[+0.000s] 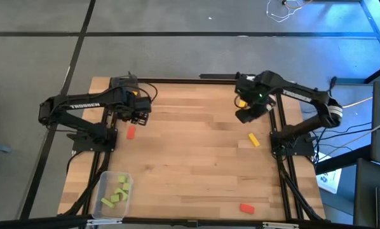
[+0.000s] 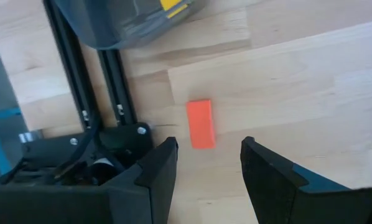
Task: Sort & place blocks by color
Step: Put the yellow block into the black bin
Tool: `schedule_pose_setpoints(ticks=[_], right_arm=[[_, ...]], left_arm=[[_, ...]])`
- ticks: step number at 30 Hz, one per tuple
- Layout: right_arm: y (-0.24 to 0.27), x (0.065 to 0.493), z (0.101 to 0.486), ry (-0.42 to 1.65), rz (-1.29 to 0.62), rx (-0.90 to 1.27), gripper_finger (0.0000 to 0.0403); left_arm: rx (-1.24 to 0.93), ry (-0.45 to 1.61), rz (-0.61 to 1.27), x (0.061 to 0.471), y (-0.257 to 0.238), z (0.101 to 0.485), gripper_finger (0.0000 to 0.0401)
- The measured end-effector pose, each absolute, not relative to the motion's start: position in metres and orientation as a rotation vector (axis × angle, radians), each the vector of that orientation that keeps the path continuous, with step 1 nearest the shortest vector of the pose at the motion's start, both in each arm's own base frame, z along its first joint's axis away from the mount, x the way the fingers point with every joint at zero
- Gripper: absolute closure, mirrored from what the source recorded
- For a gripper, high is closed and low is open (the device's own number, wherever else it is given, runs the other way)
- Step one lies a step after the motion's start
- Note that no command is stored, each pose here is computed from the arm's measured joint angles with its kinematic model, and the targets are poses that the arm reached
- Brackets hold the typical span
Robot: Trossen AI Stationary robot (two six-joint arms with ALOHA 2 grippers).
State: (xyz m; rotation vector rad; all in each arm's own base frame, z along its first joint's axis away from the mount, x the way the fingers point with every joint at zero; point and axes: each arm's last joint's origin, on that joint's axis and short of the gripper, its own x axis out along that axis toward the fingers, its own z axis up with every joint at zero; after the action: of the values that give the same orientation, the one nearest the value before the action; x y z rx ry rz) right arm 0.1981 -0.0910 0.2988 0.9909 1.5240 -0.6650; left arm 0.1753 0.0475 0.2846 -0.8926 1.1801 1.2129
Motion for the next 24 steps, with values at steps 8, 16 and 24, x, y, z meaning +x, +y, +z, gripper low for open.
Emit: schedule_pose_setpoints(ticks=[8,16,24], right_arm=[[-0.065,0.175,0.263,1.587,-0.681,0.984,0.0240],[-0.061,0.175,0.213,1.543,-0.662,0.971,0.0240],[-0.056,0.161,0.173,1.566,-0.736,1.013,0.0240]], left_arm=[[-0.873,1.147,1.157,0.180,0.055,0.285,0.0236],[-0.878,1.109,1.108,0.183,0.064,0.285,0.0236],[-0.912,1.109,1.063,0.185,0.067,0.286,0.0236]])
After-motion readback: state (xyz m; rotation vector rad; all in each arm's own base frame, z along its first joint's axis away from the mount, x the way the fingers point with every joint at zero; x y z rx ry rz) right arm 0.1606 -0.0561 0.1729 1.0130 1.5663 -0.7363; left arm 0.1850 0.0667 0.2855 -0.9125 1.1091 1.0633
